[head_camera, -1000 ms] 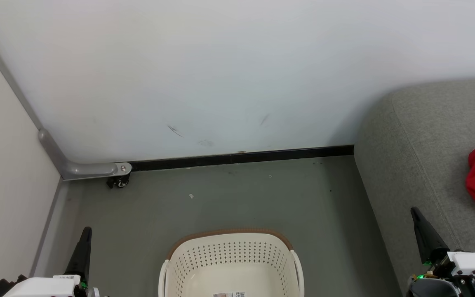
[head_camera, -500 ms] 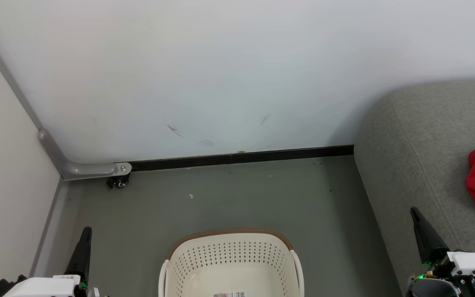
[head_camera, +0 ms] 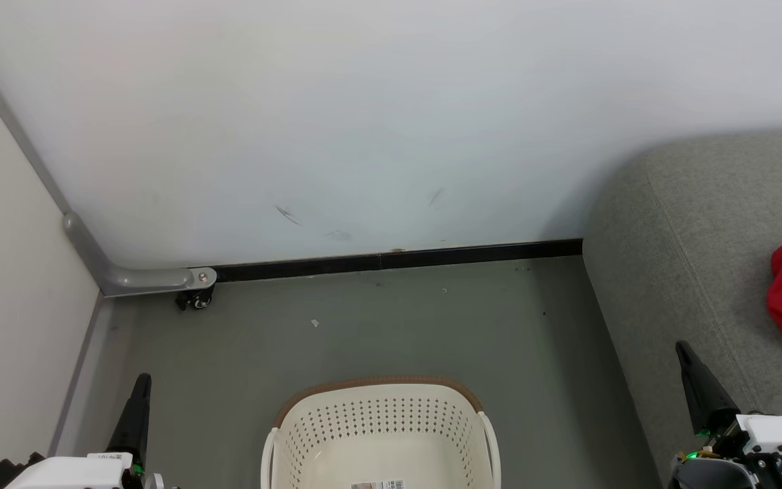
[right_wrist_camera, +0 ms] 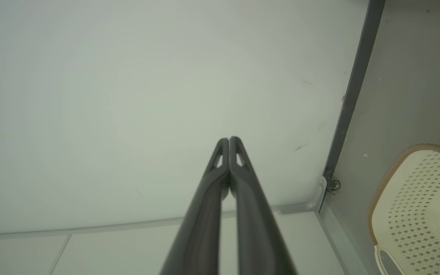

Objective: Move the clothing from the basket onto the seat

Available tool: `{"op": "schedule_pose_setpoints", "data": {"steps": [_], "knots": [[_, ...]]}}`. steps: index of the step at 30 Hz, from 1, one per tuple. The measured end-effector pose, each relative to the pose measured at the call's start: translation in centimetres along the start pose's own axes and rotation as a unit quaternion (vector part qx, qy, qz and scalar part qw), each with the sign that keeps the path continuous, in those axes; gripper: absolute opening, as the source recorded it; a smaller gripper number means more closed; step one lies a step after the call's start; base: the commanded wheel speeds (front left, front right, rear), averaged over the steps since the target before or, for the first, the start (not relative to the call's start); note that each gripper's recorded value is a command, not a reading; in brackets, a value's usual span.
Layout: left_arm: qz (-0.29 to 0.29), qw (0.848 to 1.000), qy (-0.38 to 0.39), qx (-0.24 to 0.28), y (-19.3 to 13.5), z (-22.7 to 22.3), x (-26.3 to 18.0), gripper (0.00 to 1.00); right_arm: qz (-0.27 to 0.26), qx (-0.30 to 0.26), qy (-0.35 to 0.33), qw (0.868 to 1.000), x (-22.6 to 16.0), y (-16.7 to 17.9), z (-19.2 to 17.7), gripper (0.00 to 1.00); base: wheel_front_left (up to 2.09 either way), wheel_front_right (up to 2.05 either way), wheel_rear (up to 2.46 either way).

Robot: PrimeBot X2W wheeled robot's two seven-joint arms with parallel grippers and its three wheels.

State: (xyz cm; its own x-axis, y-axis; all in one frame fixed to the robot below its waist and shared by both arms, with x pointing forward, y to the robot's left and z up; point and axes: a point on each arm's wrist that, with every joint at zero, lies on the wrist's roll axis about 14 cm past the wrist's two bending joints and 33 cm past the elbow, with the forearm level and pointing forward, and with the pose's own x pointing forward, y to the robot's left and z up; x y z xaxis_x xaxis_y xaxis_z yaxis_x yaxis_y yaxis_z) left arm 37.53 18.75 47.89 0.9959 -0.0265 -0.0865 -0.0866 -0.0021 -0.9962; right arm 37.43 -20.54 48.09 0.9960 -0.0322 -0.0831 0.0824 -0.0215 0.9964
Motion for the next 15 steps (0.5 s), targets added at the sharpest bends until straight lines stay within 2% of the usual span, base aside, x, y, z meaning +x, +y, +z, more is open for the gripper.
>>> {"op": "schedule_pose_setpoints", "data": {"steps": [15], "knots": [[0.0, 1.0, 0.0, 0.0, -0.01, 0.0, 0.0, 0.0, 0.0, 0.0, 0.001, 1.0, 0.0, 0.0, -0.03, 0.0, 0.0, 0.0, 0.0]]}}
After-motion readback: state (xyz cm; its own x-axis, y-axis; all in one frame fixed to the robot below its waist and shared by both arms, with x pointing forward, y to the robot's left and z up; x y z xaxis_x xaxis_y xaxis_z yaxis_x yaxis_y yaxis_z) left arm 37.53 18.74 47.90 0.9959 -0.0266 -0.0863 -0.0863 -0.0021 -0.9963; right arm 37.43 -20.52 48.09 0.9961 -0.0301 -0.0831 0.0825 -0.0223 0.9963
